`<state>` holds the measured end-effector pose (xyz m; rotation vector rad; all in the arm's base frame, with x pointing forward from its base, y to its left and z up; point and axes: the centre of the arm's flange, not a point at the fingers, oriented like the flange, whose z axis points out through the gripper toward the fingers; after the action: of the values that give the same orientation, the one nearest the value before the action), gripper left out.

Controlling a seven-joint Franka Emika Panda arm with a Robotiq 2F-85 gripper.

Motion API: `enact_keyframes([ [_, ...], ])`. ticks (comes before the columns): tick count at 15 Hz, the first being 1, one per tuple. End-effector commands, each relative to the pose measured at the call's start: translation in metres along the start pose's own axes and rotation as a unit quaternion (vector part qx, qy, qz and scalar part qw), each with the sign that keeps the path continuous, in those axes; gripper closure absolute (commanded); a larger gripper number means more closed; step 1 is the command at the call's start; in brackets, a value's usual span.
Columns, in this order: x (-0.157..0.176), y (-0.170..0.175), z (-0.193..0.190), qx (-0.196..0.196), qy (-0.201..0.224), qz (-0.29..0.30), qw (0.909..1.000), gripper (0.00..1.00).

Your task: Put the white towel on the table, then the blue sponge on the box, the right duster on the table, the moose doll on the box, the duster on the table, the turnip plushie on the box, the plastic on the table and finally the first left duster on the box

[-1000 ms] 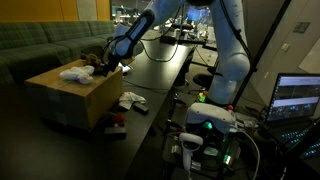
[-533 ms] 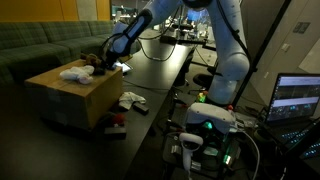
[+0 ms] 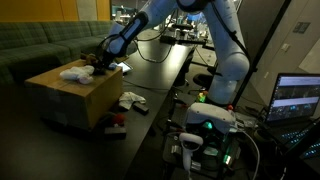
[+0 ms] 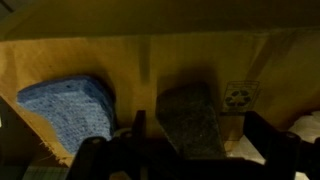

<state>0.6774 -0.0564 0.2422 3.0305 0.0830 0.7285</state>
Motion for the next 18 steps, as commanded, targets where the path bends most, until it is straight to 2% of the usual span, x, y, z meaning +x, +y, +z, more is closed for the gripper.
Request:
enact_keyframes([
  [1, 0.02, 0.013, 0.013, 0.002, 0.017, 0.001, 0.9999, 0.0],
  [14, 0.036, 0.026, 0.043, 0.006, 0.011, 0.009, 0.9999, 0.0],
  [16, 0.039, 0.025, 0.042, 0.01, 0.007, 0.007, 0.9999, 0.16],
  [17, 0.039, 0.023, 0.041, 0.012, 0.005, 0.004, 0.9999, 0.34],
  [18, 0.039, 0.023, 0.038, 0.014, 0.004, 0.002, 0.9999, 0.42],
])
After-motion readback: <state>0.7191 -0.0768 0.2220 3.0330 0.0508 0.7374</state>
